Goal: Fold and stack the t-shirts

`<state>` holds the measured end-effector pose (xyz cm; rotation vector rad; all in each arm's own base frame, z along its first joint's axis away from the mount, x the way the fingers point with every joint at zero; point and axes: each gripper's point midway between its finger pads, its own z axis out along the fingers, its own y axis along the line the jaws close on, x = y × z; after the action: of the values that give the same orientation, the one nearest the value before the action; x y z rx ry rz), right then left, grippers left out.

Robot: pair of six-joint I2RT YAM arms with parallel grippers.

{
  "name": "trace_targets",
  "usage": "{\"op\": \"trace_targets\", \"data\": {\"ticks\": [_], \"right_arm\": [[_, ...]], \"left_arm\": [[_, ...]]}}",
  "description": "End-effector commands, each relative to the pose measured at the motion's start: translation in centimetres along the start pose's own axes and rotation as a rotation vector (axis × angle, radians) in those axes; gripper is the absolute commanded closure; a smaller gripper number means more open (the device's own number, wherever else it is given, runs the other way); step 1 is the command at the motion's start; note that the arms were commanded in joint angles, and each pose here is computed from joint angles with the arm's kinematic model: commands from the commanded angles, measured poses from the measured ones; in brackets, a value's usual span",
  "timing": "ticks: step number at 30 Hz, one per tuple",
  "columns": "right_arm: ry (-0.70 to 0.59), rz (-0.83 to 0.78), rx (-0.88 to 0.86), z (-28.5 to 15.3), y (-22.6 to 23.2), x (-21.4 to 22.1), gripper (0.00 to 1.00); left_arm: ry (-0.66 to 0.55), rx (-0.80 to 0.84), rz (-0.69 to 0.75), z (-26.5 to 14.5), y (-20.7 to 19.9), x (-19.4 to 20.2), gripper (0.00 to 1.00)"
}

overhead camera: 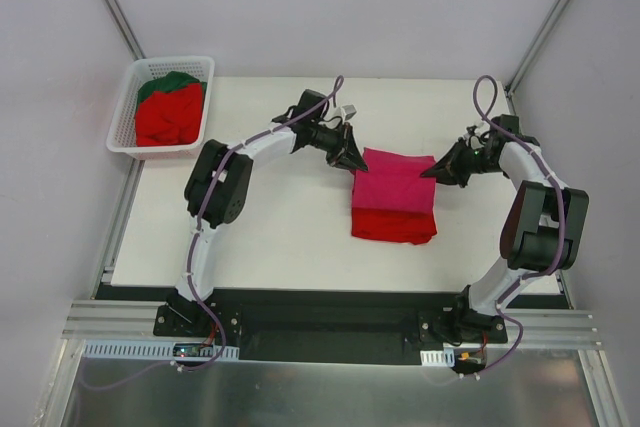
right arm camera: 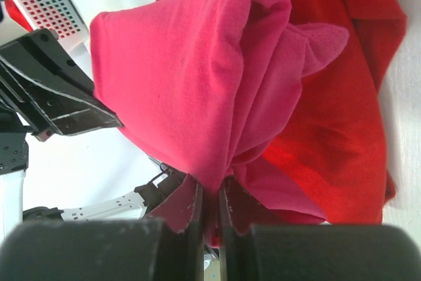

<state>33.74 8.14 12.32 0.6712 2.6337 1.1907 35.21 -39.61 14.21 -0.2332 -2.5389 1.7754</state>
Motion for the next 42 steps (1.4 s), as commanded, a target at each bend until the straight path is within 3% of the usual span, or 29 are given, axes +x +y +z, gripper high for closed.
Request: {"op": "trace_targets", "data": {"ticks": [1,12,13,14,15,16,17,19,23,29,36,42], "right_arm": [[0.028,0.006,0.046,-0.4,-0.8,1.3,0.98],[0.091,0.008,0.126,-0.3,-2.5,3.6,0.98],[0.104,0.006,0.133,-0.3,-2.5,3.9,0.94],[0.104,0.004,0.141,-0.3,-2.5,3.9,0.8],[0.103,-0.006,0.154,-0.4,-2.7,3.9,0.76],[0.1,-0.015,0.16,-0.5,-2.6,4.1,0.59],[0.093,-0.022,0.172,-0.7,-2.7,4.1,0.47],[0.075,-0.046,0.204,-1.0,-3.1,4.2,0.31],[0.046,-0.077,0.261,-1.8,-4.2,4.7,0.24],[0.046,-0.094,0.338,-2.3,-6.4,6.7,0.24],[0.031,-0.11,0.367,-1.4,-8.5,8.7,0.31],[-0.079,-0.162,0.365,-1.2,-8.6,7.0,0.33]], "left_arm": [[0.057,0.038,0.001,0.1,-1.6,2.3,1.0],[0.096,0.011,-0.041,0.4,0.0,5.1,1.0],[0.099,0.012,-0.04,0.4,0.0,5.3,0.98],[0.098,0.009,-0.042,0.4,0.1,5.4,0.93],[0.101,0.007,-0.046,0.4,0.2,5.5,0.88],[0.099,0.008,-0.044,0.3,0.1,5.6,0.83],[0.102,0.006,-0.042,0.3,0.2,5.8,0.02],[0.103,0.01,-0.028,-0.1,0.0,6.0,0.01],[0.092,0.0,-0.021,-0.9,0.4,6.6,0.01],[0.096,-0.019,-0.037,-1.4,1.4,7.9,0.01],[0.085,-0.029,-0.022,-1.4,1.2,7.9,0.0],[0.069,-0.028,0.027,-0.8,0.3,6.9,0.01]]}}
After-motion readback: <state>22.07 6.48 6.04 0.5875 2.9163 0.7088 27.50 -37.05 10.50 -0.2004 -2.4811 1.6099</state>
